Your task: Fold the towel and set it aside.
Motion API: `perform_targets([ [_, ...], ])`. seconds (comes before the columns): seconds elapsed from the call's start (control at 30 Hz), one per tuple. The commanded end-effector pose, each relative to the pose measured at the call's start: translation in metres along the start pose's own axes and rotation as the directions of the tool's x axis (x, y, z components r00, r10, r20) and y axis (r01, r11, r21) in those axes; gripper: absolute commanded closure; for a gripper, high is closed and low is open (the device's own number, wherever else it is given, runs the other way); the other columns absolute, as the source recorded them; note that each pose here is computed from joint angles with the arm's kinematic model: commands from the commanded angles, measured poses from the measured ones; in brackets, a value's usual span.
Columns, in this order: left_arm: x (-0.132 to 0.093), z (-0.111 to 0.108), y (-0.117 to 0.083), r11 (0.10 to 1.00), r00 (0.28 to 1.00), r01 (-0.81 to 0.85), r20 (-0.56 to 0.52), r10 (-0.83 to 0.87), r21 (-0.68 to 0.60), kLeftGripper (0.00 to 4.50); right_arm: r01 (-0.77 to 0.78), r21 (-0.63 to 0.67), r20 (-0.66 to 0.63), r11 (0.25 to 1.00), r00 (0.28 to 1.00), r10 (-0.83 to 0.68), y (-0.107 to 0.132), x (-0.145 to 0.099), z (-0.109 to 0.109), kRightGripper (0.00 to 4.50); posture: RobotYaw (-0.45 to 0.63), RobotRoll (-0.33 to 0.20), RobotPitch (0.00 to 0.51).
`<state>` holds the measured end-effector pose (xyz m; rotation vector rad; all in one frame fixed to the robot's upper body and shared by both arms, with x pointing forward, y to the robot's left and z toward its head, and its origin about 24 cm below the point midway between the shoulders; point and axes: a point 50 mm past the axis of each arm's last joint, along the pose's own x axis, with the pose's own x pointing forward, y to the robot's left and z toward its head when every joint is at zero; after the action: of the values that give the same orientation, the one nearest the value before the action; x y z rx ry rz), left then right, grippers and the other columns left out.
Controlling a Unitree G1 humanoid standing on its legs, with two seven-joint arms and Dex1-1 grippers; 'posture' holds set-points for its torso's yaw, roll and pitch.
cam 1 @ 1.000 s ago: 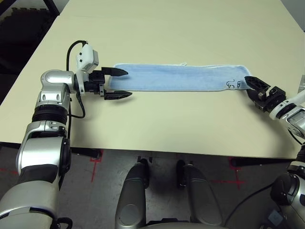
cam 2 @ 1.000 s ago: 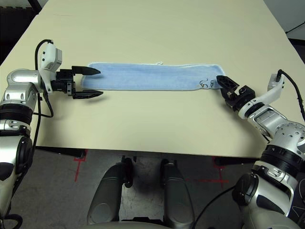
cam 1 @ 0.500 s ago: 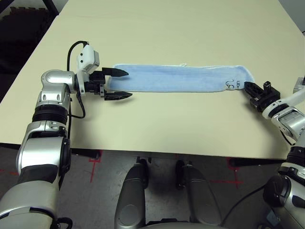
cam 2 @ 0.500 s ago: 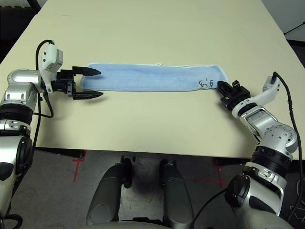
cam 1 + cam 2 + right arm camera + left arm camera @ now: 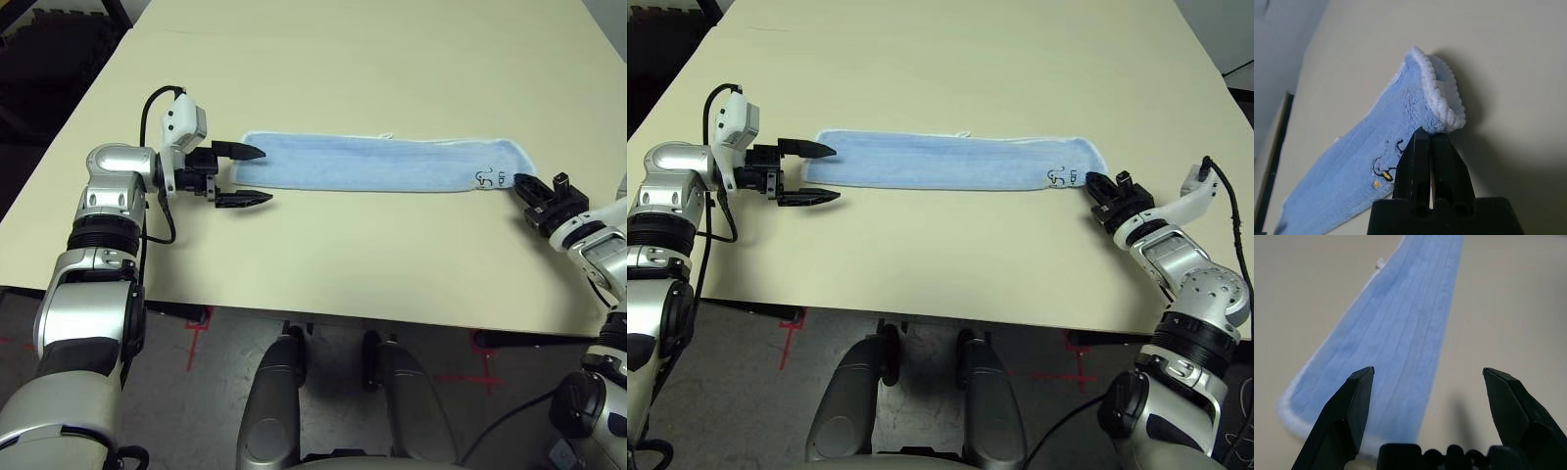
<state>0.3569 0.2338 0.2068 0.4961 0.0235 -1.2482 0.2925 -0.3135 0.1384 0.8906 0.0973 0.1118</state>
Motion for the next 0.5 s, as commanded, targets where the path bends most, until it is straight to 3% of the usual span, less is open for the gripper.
perform_targets([
  [0.03,0.001,-0.003,-0.002,1.000,1.000,0.002,0.008,-0.002,-0.015,0.00,-0.003,-0.028,-0.044,1.000,0.999,0.002,-0.004,-0.007,0.006,4.46,0.02,0.000,0.254],
  [0.27,0.002,-0.004,-0.003,1.000,1.000,0.008,0.008,-0.008,-0.020,0.00,-0.049,-0.059,-0.100,0.997,0.994,0.043,0.002,-0.011,0.009,4.46,0.02,0.000,0.256],
  [0.5,0.001,-0.005,-0.004,0.999,1.000,0.013,0.010,-0.013,-0.039,0.00,-0.008,-0.076,-0.085,0.997,0.996,0.001,-0.008,-0.025,0.012,4.46,0.02,0.000,0.255],
])
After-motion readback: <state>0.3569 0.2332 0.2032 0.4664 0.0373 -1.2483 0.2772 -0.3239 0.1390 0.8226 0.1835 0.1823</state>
